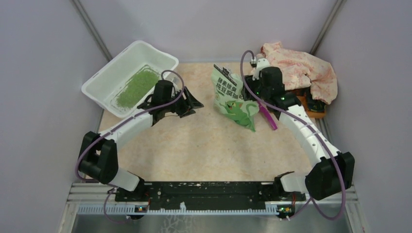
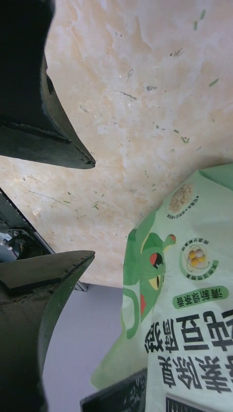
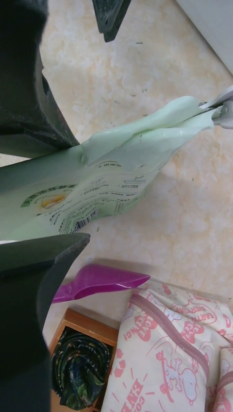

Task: Fill the litter box with clean litter
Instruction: Adjust the cat litter bag at the center of the board, then reset both arms

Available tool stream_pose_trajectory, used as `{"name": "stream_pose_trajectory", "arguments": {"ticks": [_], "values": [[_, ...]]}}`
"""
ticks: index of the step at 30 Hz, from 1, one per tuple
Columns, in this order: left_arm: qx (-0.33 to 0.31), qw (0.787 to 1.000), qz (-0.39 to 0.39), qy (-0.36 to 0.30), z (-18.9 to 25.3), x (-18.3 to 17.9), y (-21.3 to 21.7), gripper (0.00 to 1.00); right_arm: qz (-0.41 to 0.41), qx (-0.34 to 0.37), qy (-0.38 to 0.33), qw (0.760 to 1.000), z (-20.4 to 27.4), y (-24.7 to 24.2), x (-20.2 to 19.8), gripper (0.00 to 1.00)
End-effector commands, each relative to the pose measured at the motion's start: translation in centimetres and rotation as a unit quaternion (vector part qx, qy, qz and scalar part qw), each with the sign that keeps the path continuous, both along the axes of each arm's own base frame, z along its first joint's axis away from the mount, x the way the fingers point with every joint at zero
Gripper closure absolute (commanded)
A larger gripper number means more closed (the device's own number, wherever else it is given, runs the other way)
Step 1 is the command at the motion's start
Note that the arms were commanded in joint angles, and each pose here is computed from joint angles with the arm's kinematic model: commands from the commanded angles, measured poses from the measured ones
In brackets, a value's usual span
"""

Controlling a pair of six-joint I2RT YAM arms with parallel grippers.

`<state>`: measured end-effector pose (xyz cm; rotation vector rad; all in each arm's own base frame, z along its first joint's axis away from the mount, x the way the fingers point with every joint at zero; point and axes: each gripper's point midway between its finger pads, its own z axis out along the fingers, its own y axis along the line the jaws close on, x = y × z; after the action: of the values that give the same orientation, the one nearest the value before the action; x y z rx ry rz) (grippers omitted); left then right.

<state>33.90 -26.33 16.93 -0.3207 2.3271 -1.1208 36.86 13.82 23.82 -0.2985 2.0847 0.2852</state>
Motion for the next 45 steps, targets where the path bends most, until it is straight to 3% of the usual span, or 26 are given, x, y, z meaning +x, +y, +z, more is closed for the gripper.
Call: {"name": "stream_pose_trajectory", "arguments": {"ticks": [1, 3, 7, 8, 9, 10, 16, 23, 36, 45], "values": [[0.028, 0.999, -0.003, -0.024, 0.4, -0.5, -0.4, 0.32, -0.003, 0.058, -0.073, 0.996, 5.7, 0.2, -0.4, 0.44], [0.023, 0.999, 0.001, -0.029, 1.0, -0.8, -0.4, 0.32, -0.017, 0.064, -0.09, 0.994, 7.3, -0.6, -1.4, 0.41], [0.015, 0.998, 0.01, -0.067, 4.2, -1.5, 0.2, 0.28, -0.081, 0.064, -0.113, 0.988, 10.4, -3.6, -4.1, 0.17], [0.017, 0.997, 0.012, -0.08, 5.1, -1.7, 0.5, 0.11, -0.097, 0.065, -0.115, 0.986, 10.8, -4.4, -4.8, 0.09], [0.022, 0.995, 0.015, -0.094, 6.0, -1.7, 0.8, 0.02, -0.109, 0.067, -0.112, 0.985, 10.9, -4.9, -5.6, 0.08], [0.029, 0.994, 0.02, -0.104, 6.8, -1.8, 1.2, 0.01, -0.113, 0.072, -0.108, 0.985, 10.9, -5.1, -6.3, 0.03], [0.064, 0.989, 0.039, -0.125, 8.2, -2.8, 3.4, 0.01, -0.109, 0.109, -0.059, 0.986, 7.0, -5.1, -10.3, 0.02], [0.047, 0.992, 0.045, -0.109, 6.5, -4.9, 4.1, 0.01, -0.094, 0.149, -0.02, 0.984, 2.5, -3.9, -12.0, 0.02], [0.058, 0.981, 0.1, -0.158, 10.6, -7.2, 7.9, 0.01, -0.096, 0.157, -0.024, 0.983, 2.1, -3.7, -11.6, 0.02], [0.044, 0.982, 0.095, -0.154, 11.2, -8.0, 7.8, 0.01, -0.061, 0.153, -0.006, 0.986, 1.7, -2.3, -11.1, 0.02]]}}
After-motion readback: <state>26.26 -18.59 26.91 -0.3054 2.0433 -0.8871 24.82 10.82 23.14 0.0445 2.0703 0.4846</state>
